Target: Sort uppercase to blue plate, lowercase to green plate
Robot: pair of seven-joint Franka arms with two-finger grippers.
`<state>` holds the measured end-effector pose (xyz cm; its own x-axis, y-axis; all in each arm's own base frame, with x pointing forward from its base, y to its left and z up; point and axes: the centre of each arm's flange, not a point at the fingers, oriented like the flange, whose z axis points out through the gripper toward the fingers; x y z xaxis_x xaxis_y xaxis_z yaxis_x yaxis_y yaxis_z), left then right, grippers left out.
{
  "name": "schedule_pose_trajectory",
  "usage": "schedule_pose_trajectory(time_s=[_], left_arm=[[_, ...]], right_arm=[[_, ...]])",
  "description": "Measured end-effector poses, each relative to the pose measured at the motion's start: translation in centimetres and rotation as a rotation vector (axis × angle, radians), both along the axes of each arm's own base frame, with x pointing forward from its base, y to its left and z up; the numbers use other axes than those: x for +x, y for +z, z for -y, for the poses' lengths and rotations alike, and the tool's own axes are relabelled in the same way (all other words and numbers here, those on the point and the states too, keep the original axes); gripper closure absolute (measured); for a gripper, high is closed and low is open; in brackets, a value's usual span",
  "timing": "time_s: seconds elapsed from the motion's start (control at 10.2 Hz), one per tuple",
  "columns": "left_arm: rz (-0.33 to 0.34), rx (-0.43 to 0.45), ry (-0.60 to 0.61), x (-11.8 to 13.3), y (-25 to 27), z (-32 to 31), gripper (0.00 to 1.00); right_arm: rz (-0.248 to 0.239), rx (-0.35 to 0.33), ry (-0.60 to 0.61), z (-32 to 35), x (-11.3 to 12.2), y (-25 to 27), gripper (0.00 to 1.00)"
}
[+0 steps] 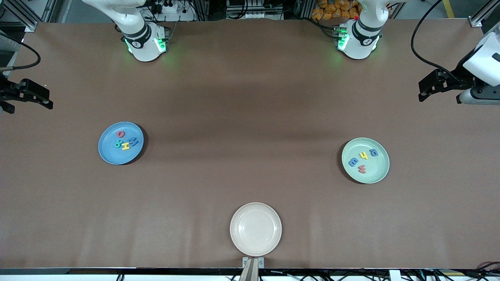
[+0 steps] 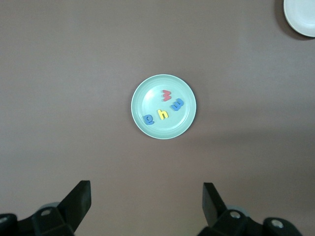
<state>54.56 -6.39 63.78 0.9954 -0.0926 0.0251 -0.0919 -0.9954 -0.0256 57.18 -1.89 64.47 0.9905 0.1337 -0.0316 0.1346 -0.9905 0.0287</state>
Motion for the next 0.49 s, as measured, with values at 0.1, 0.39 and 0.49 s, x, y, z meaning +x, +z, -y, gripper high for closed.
schedule_pose_trajectory(time_s=[0.1,0.39,0.49], left_arm=[[-0.006,0.0,0.0,0.16,-0.29,-0.05,0.0],[-0.015,-0.001,0.0,0.45,-0.81,-0.07,0.0],[-0.015,-0.001,0.0,0.45,-0.83,-0.06,0.0]], right_arm=[[0.0,0.0,0.0,0.0,0.0,0.0,0.0],[0.0,0.0,0.0,0.0,0.0,0.0,0.0],[0.0,0.0,0.0,0.0,0.0,0.0,0.0]])
